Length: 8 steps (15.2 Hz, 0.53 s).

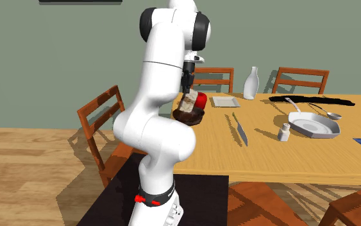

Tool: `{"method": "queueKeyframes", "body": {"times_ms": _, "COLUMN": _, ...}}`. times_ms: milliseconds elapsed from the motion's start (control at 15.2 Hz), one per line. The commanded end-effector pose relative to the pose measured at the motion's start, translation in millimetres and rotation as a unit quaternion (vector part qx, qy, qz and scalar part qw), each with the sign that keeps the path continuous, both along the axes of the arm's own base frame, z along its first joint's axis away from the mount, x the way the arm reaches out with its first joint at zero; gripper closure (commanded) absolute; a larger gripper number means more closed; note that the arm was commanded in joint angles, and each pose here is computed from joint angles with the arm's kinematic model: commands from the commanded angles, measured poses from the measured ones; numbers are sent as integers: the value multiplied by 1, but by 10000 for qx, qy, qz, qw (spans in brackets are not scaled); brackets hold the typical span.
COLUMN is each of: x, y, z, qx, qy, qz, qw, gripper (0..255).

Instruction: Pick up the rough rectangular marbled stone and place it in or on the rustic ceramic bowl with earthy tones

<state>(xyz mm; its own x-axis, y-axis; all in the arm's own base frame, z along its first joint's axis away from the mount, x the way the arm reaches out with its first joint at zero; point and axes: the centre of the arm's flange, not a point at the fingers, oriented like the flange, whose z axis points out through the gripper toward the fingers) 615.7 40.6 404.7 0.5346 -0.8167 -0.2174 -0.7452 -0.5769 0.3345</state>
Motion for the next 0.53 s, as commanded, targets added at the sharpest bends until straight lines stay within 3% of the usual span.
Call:
{"method": "queueKeyframes", "body": {"times_ms": 0, "x": 0, "y": -1, "z": -10, "qx": 0, "qy": -5, "qz": 0, "qw": 10000, "gripper": 255}}
{"method": "queueKeyframes", "body": {"times_ms": 462, "x": 0, "y": -1, "z": -15, "qx": 0, "qy": -5, "qz": 0, "qw": 10000, "gripper": 255}}
